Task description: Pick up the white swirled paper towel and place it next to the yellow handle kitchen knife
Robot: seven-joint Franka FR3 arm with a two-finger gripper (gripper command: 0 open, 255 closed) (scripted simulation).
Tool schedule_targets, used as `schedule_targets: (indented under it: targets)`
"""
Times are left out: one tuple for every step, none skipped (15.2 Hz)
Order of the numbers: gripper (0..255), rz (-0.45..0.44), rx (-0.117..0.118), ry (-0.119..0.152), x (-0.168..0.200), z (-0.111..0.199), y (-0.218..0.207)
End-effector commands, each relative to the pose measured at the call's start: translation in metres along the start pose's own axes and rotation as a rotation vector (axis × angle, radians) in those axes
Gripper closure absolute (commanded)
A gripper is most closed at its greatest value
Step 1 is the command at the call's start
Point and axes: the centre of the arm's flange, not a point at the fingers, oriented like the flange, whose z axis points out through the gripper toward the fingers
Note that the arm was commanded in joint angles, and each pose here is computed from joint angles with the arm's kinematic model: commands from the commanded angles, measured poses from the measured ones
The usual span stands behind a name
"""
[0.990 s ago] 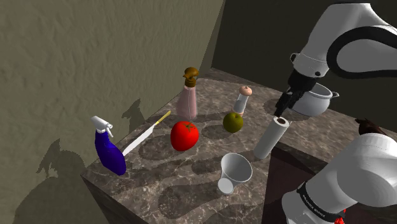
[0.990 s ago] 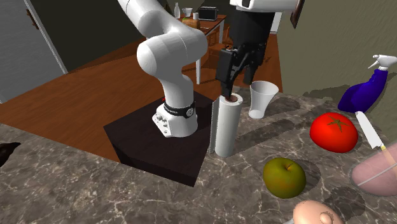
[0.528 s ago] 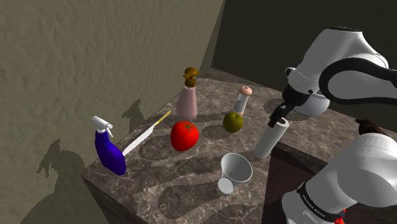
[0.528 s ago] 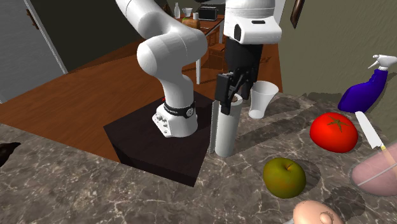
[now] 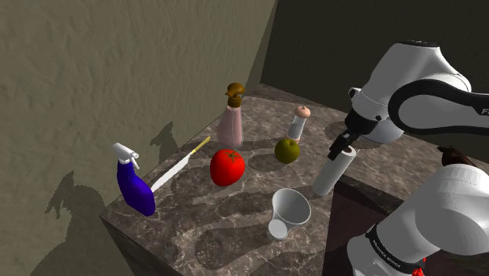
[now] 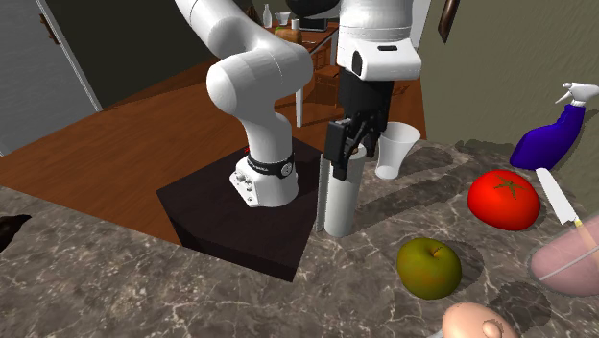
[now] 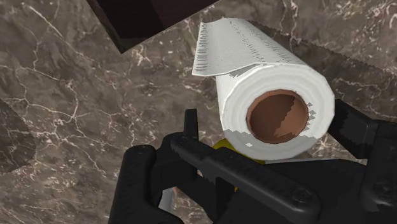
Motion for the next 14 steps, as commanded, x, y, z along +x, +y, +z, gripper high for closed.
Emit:
schedule_targets:
  targets:
    - [0,0.000,0.000,0.000,0.000,0.000,0.000]
    - [0,0.000,0.000,0.000,0.000,0.000,0.000]
    - [255,0.000,0.000,0.000,0.000,0.000,0.000]
    - [255,0.000,0.000,0.000,0.000,0.000,0.000]
    - [255,0.000,0.000,0.000,0.000,0.000,0.000]
    - [255,0.000,0.000,0.000,0.000,0.000,0.000]
    - [255,0.000,0.000,0.000,0.000,0.000,0.000]
    - [255,0.000,0.000,0.000,0.000,0.000,0.000]
    - [255,0.000,0.000,0.000,0.000,0.000,0.000]
    - [255,0.000,0.000,0.000,0.000,0.000,0.000]
    - [255,0.000,0.000,0.000,0.000,0.000,0.000]
    - [255,0.000,0.000,0.000,0.000,0.000,0.000]
    - [255,0.000,0.000,0.000,0.000,-0.005,0.000]
    - [255,0.000,0.000,0.000,0.001,-0.010,0.001]
